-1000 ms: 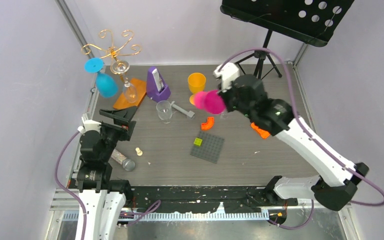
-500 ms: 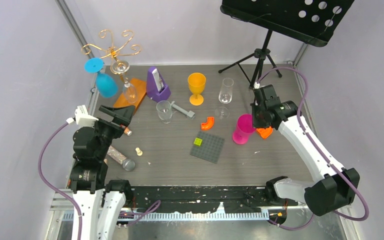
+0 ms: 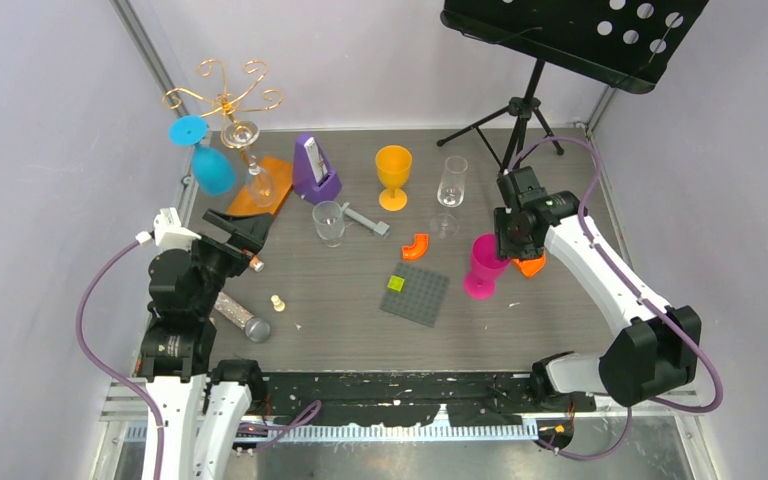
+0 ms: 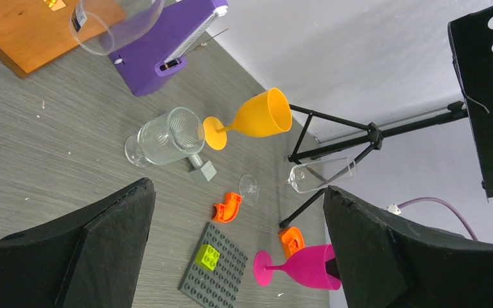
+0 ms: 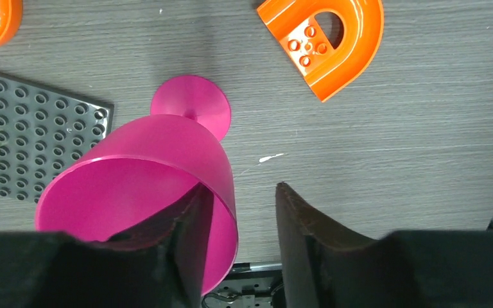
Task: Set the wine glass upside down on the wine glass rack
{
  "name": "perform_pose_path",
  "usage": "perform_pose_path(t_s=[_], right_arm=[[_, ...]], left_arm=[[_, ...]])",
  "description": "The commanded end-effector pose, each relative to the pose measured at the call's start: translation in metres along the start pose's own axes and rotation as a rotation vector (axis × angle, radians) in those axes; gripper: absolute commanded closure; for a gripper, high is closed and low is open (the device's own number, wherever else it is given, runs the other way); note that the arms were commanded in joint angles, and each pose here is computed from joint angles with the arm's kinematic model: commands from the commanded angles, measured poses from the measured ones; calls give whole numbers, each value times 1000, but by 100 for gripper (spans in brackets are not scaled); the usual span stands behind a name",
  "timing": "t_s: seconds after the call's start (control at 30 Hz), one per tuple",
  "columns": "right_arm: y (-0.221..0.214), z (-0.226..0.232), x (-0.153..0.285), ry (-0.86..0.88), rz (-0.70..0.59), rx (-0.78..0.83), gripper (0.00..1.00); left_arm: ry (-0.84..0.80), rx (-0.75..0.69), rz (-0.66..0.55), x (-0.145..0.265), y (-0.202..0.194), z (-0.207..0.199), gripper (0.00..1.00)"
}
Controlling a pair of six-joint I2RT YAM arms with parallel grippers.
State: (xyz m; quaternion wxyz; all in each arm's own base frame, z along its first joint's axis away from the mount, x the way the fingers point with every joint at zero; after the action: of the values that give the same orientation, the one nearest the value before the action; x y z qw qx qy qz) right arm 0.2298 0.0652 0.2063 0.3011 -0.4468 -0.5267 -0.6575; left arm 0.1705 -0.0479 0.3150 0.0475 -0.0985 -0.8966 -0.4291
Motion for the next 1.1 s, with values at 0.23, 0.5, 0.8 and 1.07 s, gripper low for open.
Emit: perform_pose_path(t_s=[0.23, 0.5, 0.8, 1.07], right_arm=[[42, 9, 59, 131, -233, -36, 25], [63, 15, 106, 261, -381, -24, 18], [80, 30, 116, 377, -458, 46, 18], [101, 91, 133, 544, -544, 60, 20]], left_arm=[[87, -99, -27, 8, 6, 9, 0], [190, -203, -81, 27, 15, 19, 0], [160, -426, -200, 59, 55, -5, 2], [207, -498, -175, 54, 57, 2, 1]])
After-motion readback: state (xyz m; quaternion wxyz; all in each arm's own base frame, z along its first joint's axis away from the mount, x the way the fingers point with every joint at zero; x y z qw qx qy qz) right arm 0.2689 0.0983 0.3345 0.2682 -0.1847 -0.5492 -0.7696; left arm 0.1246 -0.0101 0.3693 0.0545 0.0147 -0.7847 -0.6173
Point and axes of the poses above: each gripper's point midway between its finger pads, its own x axis back along the fingers, its own z axis along the line the jaws close on, y = z × x, the point moved 7 cm from there along x, back along the fingers, and after that the axes turned 14 degrees about -x, right-handed, at the moved point
